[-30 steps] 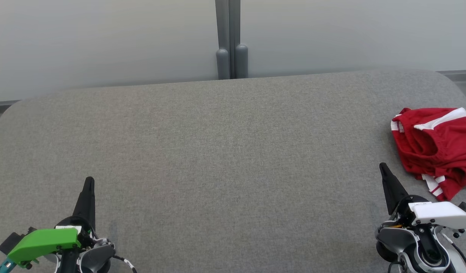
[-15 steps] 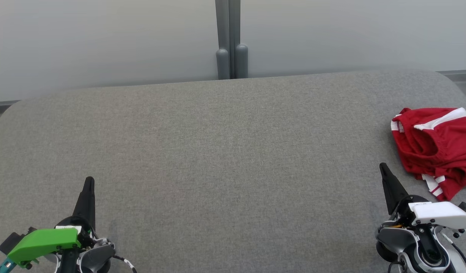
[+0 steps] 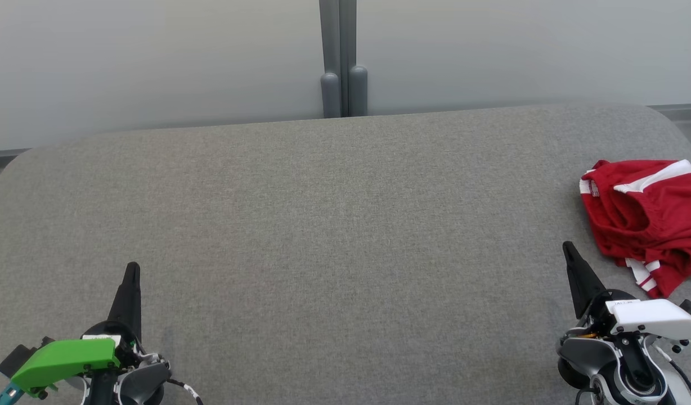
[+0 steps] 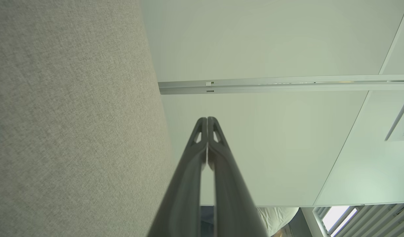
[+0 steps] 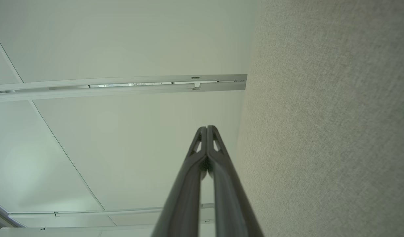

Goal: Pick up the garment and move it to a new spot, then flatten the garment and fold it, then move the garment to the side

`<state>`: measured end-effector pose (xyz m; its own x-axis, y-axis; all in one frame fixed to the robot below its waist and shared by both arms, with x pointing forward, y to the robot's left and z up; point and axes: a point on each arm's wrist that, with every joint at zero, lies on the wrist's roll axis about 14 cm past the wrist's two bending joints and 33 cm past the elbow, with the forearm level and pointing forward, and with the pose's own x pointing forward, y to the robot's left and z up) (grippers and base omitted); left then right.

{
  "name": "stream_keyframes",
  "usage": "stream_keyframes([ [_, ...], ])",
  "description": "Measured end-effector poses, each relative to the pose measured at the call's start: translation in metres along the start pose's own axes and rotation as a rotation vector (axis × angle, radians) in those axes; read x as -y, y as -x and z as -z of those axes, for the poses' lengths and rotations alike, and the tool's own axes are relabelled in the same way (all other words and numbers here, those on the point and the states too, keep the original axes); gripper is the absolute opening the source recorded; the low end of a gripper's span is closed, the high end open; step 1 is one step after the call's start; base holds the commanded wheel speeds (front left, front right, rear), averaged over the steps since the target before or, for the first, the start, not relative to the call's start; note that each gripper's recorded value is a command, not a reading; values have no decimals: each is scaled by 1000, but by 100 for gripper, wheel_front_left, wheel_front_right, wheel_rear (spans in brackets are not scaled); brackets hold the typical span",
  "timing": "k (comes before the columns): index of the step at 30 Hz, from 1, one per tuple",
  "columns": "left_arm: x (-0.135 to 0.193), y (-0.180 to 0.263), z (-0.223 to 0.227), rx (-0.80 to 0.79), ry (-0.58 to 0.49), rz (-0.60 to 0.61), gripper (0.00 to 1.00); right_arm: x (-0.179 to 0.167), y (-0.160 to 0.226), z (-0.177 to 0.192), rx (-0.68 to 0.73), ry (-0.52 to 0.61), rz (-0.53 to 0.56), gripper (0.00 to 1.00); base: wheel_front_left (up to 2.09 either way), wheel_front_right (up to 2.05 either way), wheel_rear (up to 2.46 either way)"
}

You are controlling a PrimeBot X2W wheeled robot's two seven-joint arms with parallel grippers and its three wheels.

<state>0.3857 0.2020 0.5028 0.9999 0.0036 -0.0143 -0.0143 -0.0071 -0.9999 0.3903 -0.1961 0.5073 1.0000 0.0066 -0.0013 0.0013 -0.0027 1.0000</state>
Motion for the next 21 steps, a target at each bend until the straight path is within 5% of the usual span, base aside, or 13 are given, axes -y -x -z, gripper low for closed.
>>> stream_keyframes([
  [21,0,0,0,0,0,0,0,0,0,0,0,0,0,0,0,0,0],
])
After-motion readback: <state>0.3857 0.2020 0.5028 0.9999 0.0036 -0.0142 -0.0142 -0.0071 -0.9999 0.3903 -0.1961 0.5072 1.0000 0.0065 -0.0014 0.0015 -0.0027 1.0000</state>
